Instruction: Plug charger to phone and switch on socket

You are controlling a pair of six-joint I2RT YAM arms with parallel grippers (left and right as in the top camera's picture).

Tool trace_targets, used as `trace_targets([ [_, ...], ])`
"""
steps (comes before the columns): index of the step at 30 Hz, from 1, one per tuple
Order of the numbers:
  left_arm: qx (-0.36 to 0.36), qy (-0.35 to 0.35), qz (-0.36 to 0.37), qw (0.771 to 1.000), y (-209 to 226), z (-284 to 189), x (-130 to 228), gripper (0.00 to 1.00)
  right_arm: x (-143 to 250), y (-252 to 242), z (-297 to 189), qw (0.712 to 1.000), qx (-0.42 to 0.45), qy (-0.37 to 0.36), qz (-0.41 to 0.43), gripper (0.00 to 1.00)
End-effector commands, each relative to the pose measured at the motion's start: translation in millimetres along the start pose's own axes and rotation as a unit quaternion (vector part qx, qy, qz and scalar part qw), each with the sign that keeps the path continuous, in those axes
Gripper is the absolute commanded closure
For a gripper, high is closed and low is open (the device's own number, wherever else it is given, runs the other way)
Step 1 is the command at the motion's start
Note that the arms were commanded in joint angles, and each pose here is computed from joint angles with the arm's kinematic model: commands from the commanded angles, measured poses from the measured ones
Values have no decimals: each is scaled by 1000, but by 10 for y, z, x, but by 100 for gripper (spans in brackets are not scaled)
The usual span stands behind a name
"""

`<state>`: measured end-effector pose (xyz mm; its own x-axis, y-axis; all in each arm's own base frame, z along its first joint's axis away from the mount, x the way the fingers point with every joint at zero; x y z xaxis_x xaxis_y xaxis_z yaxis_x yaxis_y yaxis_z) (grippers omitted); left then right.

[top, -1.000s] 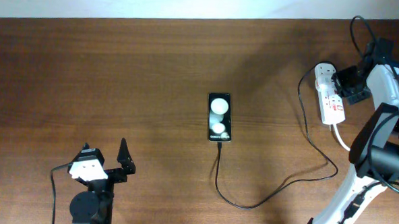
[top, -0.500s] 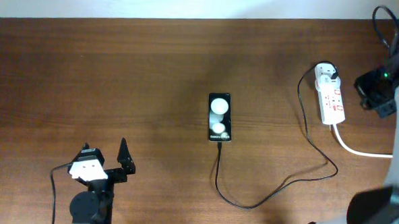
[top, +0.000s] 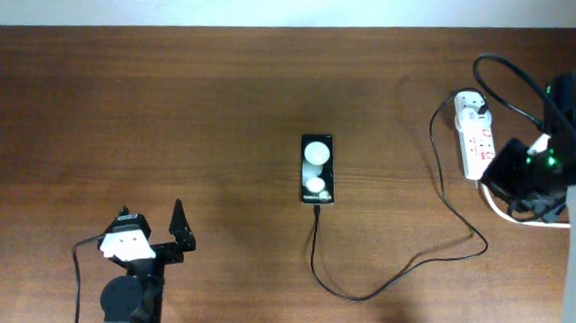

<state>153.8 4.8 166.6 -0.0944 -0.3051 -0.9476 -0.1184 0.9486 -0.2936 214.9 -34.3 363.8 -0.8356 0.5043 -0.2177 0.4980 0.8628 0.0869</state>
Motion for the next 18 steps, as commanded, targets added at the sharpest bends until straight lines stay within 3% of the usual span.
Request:
trace_targets([
  [1,-3,0,7,1000,6,5,19,1,205,-2,-221,998,-47,-28,-39,47],
  [3,-3,0,7,1000,7,5,19,1,279,3,-292,993,-69,-39,-90,29],
  [4,-3,0,7,1000,7,5,19,1,349,50,-343,980,-110,-43,-163,1],
  [10,-3,0,7,1000,7,5,19,1,760,-136,-690,968,-116,-133,-179,1],
  [18,-3,0,7,1000,6,5,18,1,970,-220,-733,966,-122,-154,-171,1],
])
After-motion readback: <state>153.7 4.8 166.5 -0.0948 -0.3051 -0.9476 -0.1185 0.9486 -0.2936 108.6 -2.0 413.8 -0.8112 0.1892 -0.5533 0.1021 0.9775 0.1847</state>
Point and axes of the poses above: each gripper's point midway between its finger pads, its own z axis out along the fingers, its own y axis along the line the jaws close on, x = y × z, the point moved 9 cm from there along -z, back along the fingers, and after that the axes turned 8 degrees about -z, right-handed, at the moved point
